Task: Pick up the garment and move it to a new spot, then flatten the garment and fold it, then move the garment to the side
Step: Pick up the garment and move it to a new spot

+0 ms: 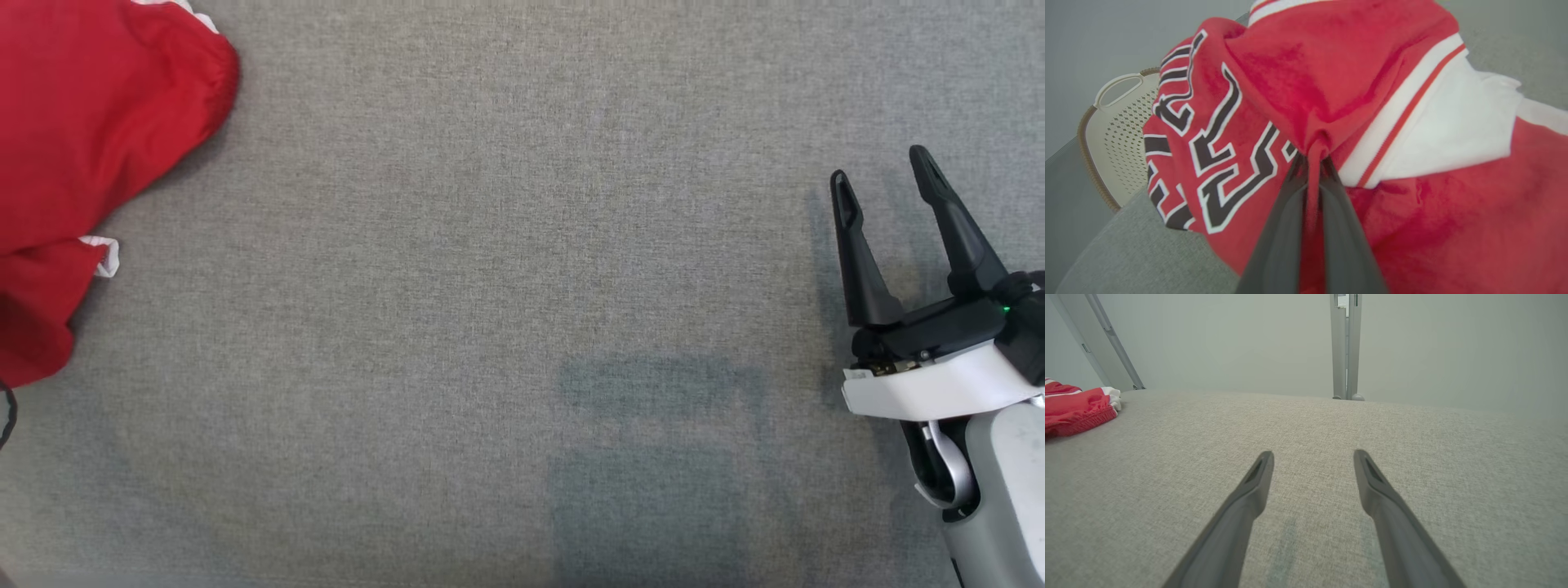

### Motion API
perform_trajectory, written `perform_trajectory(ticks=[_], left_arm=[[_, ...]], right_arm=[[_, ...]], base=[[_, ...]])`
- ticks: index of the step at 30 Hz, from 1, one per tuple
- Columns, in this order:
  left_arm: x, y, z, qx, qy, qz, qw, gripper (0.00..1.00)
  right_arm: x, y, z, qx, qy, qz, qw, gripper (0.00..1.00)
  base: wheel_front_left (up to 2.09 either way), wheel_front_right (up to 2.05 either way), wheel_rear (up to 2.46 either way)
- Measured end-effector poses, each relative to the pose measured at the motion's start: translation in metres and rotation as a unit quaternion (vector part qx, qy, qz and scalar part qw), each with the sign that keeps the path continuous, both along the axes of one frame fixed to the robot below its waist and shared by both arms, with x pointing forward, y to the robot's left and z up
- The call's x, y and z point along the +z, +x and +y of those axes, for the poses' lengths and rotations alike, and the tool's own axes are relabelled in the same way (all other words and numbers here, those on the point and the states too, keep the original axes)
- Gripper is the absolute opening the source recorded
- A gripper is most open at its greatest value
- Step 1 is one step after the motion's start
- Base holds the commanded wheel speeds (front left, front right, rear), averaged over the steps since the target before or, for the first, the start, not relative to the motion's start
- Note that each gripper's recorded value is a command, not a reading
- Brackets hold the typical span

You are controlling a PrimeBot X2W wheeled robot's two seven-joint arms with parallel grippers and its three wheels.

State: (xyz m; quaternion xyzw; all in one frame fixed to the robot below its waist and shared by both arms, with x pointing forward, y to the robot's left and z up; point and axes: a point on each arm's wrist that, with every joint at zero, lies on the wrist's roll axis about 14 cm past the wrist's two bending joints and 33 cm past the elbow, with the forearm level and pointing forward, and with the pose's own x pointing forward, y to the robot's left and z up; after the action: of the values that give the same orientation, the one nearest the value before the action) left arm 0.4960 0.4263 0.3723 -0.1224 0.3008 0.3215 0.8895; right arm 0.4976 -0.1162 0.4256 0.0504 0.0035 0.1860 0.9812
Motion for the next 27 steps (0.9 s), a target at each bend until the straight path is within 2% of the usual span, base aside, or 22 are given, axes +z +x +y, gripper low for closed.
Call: perform_trajectory(ticks=[8, 12, 16, 19, 21, 27], left_arm=[[0.066, 0.003, 0.023, 0.002, 0.035, -0.084, 0.996, 0.00], [0.113, 0.008, 0.029, -0.006, 0.046, -0.148, 0.988, 0.00], [0.161, 0.018, 0.021, -0.045, 0.063, -0.207, 0.975, 0.00], [0.202, 0.028, 0.003, -0.077, 0.067, -0.271, 0.957, 0.00], [0.227, 0.034, -0.015, -0.090, 0.037, -0.326, 0.940, 0.00], [0.289, 0.050, -0.093, -0.196, 0.010, -0.409, 0.891, 0.00]], right_arm=[[0.023, -0.013, 0.010, 0.004, 0.012, -0.012, 1.000, 1.00], [0.037, -0.022, 0.013, 0.000, 0.024, -0.020, 1.000, 1.00], [0.051, -0.033, 0.011, -0.012, 0.032, -0.027, 0.999, 1.00], [0.060, -0.042, 0.006, -0.025, 0.037, -0.032, 0.998, 1.00], [0.067, -0.047, 0.002, -0.034, 0.040, -0.037, 0.998, 1.00], [0.080, -0.063, -0.014, -0.063, 0.042, -0.049, 0.996, 1.00]], base=[[0.00, 0.00, 0.00], [0.00, 0.00, 0.00], [0.00, 0.00, 0.00], [0.00, 0.00, 0.00], [0.00, 0.00, 0.00], [0.00, 0.00, 0.00]])
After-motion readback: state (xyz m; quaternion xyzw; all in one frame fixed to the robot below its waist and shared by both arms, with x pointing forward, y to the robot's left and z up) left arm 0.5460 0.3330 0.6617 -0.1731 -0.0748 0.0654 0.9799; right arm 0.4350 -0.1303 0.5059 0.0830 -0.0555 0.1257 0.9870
